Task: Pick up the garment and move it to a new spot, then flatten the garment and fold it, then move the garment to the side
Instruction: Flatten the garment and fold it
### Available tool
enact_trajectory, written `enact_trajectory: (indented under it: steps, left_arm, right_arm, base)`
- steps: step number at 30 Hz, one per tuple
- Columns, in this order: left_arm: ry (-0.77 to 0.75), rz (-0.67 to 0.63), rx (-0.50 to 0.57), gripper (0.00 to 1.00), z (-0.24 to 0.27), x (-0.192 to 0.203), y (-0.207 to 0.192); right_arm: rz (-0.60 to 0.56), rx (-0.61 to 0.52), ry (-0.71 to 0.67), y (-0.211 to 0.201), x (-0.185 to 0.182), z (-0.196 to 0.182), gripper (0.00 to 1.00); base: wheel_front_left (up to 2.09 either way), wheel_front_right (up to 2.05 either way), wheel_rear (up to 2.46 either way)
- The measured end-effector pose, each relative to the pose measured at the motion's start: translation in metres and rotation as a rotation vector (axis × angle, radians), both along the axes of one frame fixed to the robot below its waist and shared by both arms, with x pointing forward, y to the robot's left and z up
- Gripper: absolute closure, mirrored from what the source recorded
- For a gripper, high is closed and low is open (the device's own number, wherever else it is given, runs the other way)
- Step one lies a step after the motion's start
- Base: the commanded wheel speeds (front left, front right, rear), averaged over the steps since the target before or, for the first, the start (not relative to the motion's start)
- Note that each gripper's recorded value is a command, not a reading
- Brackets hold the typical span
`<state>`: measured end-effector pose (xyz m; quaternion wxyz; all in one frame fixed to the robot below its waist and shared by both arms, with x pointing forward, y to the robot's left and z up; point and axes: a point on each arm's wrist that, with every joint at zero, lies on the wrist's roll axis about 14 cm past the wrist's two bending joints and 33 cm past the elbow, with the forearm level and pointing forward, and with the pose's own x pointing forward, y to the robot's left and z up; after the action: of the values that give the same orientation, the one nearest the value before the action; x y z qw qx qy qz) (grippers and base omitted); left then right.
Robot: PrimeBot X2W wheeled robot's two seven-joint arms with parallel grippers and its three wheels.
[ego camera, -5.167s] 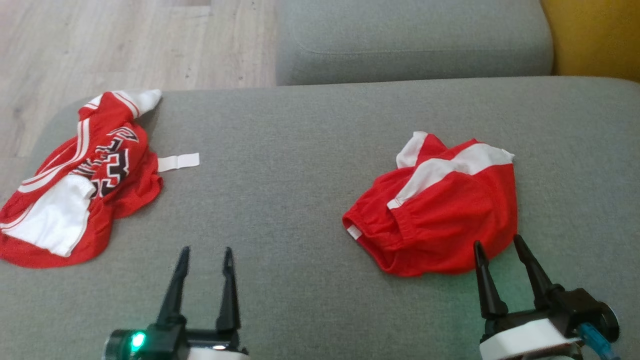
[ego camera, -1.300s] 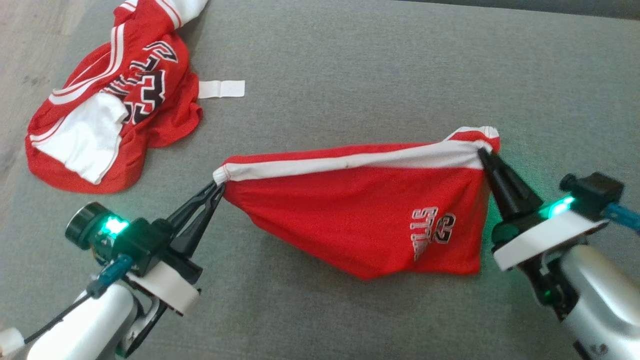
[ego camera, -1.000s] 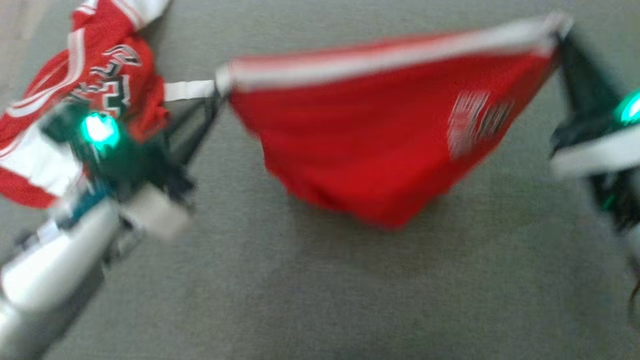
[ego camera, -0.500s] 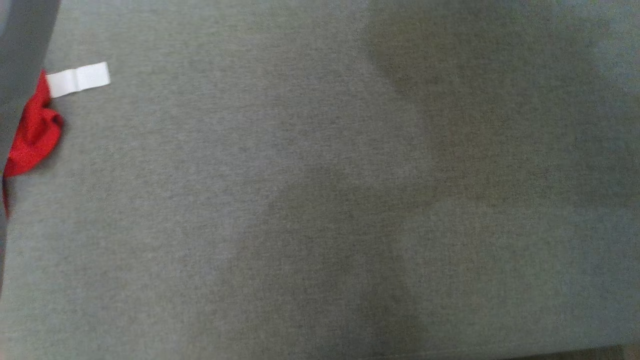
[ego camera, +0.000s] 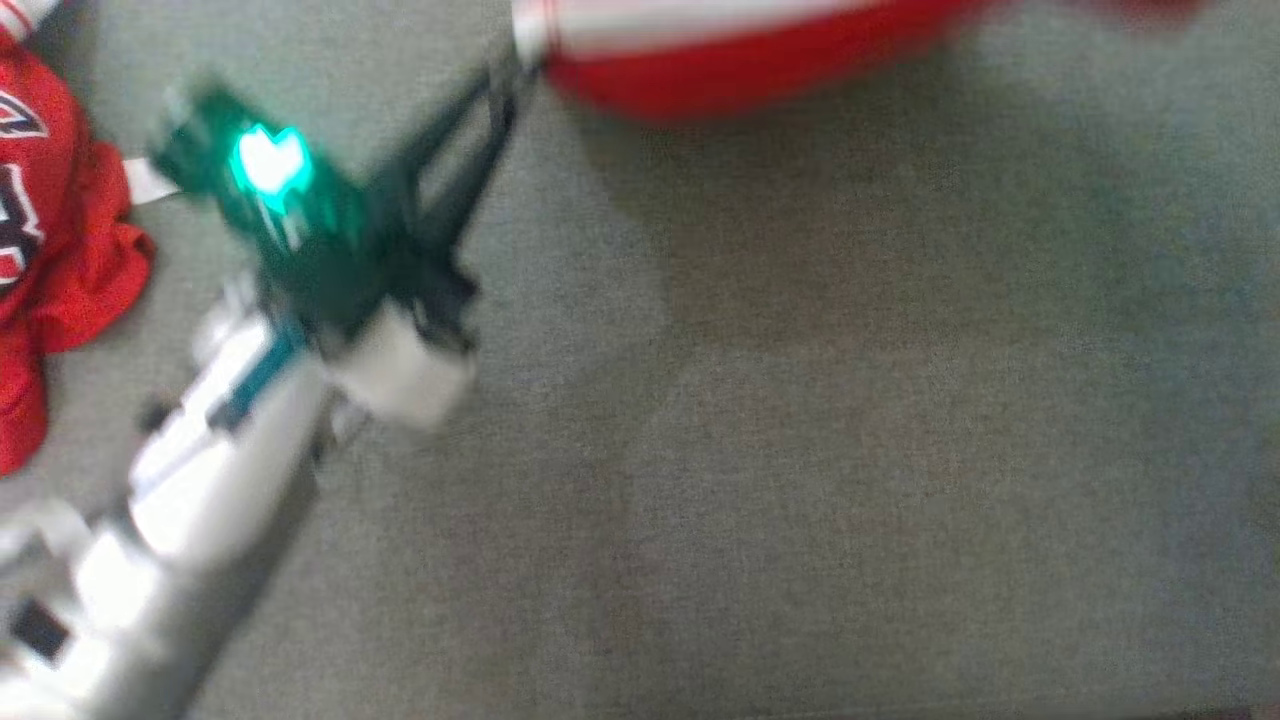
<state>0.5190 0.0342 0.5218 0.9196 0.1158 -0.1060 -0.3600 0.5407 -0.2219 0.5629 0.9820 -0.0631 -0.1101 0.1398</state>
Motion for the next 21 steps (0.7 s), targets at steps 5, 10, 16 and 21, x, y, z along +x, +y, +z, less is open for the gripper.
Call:
enact_trajectory:
  steps: [5, 10, 16, 21]
  left_arm:
    - [0.158, 0.029, -0.009, 1.0, -0.044, -0.061, 0.007]
    - [0.284, 0.053, 0.005, 1.0, -0.076, -0.124, 0.012]
    - [0.369, 0.047, 0.015, 1.0, -0.091, -0.178, 0.012]
    - [0.376, 0.047, -0.03, 1.0, -0.083, -0.19, 0.009]
  right_arm:
    - [0.004, 0.059, 0.147, 0.006, -0.057, -0.046, 1.0]
    - [-0.011, 0.096, 0.264, 0.007, -0.12, -0.075, 1.0]
    - [-0.043, 0.168, 0.332, 0.005, -0.177, -0.082, 1.0]
    - [-0.073, 0.146, 0.317, -0.006, -0.183, -0.074, 1.0]
  base:
    - [0.0, 0.0, 0.0]
    - [0.0, 0.0, 0.0]
    - [0.0, 0.0, 0.0]
    - [0.0, 0.0, 0.0]
